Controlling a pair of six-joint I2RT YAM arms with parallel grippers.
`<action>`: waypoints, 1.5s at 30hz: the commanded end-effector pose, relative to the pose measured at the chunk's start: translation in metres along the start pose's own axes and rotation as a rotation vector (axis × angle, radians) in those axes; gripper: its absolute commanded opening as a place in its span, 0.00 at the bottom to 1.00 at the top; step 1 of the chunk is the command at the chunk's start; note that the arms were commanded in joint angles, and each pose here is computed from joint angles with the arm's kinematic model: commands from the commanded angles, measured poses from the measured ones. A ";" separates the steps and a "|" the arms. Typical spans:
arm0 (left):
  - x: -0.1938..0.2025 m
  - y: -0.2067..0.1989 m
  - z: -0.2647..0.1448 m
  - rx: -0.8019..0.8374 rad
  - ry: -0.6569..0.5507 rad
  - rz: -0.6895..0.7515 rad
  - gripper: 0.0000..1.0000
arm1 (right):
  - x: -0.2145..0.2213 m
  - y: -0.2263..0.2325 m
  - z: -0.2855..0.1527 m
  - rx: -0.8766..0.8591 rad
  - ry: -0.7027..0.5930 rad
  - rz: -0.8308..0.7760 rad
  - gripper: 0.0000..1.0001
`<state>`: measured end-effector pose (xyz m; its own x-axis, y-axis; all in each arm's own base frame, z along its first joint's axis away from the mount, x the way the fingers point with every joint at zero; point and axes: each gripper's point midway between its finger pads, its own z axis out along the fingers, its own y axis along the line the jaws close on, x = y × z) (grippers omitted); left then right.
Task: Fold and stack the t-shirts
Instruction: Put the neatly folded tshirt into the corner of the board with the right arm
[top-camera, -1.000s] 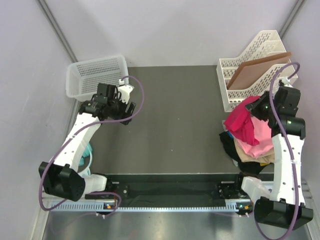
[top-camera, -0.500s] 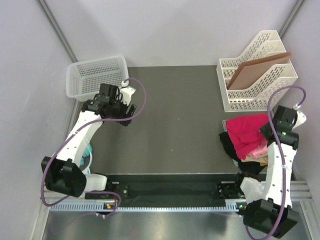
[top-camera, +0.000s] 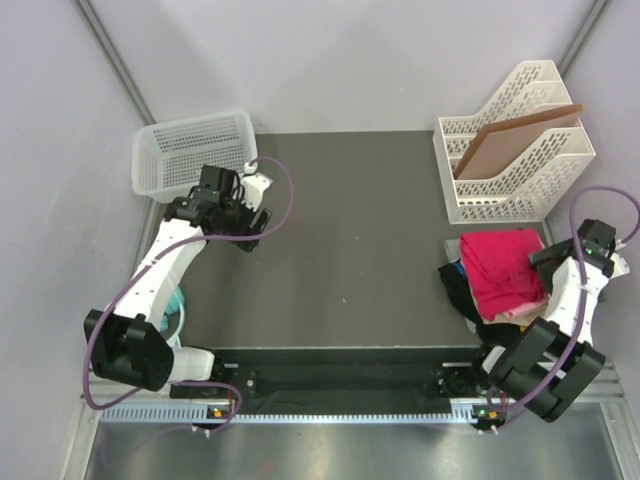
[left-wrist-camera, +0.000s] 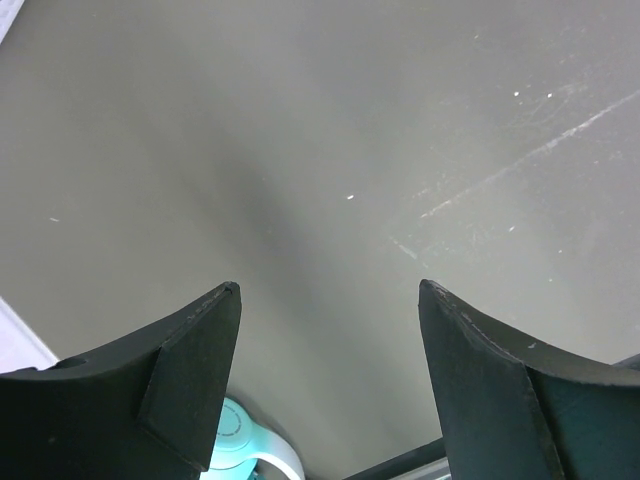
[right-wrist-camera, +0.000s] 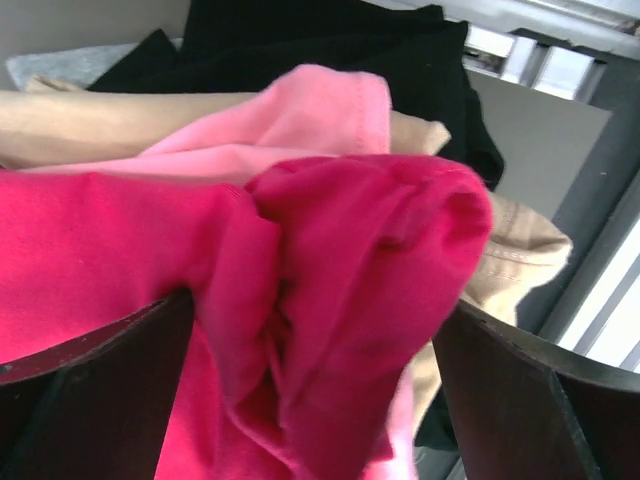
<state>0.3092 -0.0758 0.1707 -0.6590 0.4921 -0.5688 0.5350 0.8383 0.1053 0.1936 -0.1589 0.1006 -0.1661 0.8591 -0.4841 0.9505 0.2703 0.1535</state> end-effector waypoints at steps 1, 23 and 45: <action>-0.005 0.009 -0.013 -0.050 -0.039 0.033 0.77 | -0.028 0.022 -0.016 -0.083 -0.050 0.026 1.00; 0.008 0.011 -0.014 -0.076 -0.002 0.006 0.76 | -0.016 0.108 -0.093 -0.440 -0.086 -0.136 1.00; 0.007 0.028 -0.009 -0.162 -0.005 -0.056 0.67 | 0.000 0.170 -0.162 -0.820 -0.181 -0.256 1.00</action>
<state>0.3015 -0.0511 0.1627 -0.6969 0.4865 -0.5269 0.4653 0.8658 0.1840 0.2652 -0.0967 0.1816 -0.2538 0.7616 -0.5963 0.7108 0.5649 0.4191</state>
